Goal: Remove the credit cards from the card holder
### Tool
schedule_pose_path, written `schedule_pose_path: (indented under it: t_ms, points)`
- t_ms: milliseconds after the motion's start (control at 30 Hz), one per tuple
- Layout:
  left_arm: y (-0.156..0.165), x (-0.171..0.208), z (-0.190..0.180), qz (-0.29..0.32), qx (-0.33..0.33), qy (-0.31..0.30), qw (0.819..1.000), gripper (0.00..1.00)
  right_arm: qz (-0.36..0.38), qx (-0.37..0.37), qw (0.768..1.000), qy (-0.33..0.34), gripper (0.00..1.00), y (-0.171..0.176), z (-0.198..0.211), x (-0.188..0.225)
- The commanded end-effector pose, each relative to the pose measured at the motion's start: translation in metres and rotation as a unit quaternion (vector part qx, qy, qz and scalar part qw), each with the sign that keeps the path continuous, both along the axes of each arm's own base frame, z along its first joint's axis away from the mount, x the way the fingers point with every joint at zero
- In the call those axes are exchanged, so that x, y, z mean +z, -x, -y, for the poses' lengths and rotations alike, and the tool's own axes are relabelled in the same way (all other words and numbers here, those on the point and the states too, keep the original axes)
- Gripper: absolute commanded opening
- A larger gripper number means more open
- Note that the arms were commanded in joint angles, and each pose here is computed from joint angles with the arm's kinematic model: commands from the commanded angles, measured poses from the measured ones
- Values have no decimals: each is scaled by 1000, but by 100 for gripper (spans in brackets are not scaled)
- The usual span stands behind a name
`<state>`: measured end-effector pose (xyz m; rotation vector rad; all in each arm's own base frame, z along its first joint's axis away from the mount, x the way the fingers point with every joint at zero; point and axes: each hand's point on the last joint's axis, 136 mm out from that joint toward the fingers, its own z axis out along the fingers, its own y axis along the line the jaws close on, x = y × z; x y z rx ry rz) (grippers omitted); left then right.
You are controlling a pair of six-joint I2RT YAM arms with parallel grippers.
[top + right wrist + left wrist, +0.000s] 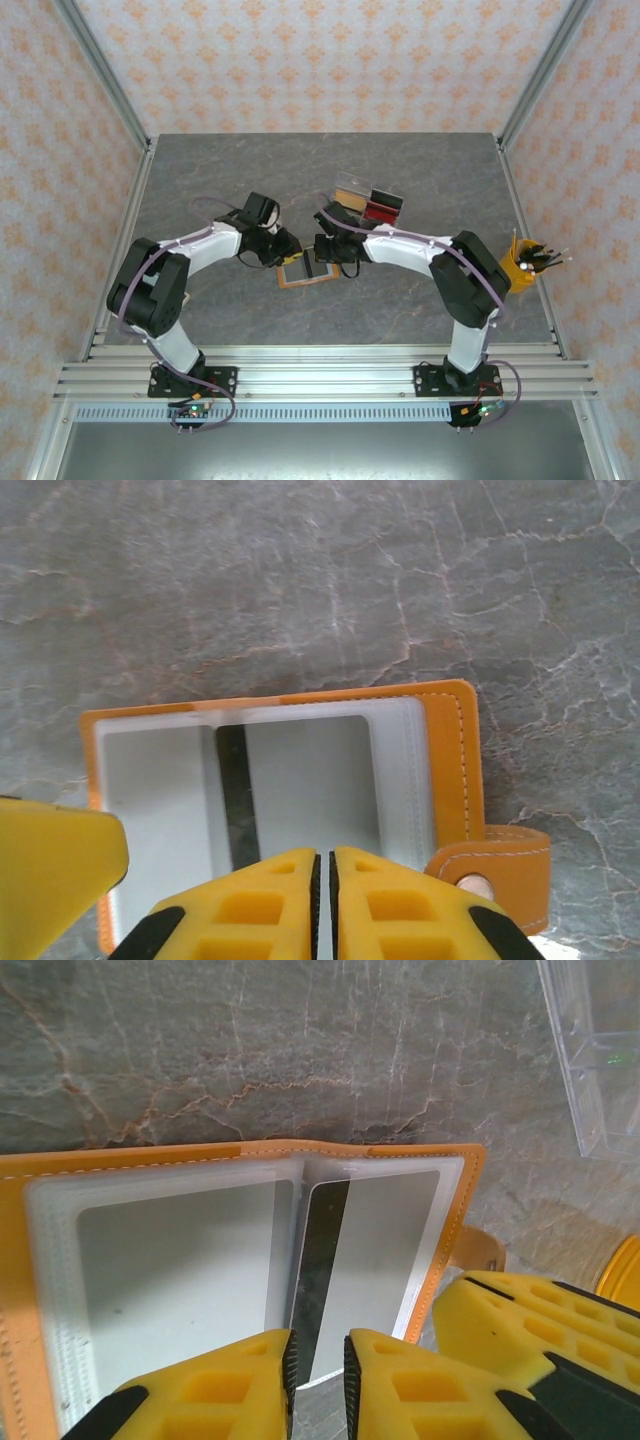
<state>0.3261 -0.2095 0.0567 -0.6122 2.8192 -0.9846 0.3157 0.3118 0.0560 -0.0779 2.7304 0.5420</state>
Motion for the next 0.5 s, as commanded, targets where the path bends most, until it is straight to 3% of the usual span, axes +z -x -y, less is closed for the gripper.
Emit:
schedule_pose_path:
  t_ms: [0, 200, 467]
  points:
    - [-6, 2, 13, 6, -7, 19, 1000, 22, -10, -16, 999, 34, 13, -1, 10, -6]
    - [-7, -3, 26, -2, -17, 39, 999, 23, -22, -23, 998, 48, 13, 2, 15, -17]
    - [-5, -16, 21, -14, -24, 13, 1000, 25, -39, -30, 997, 54, 13, 5, 20, -31]
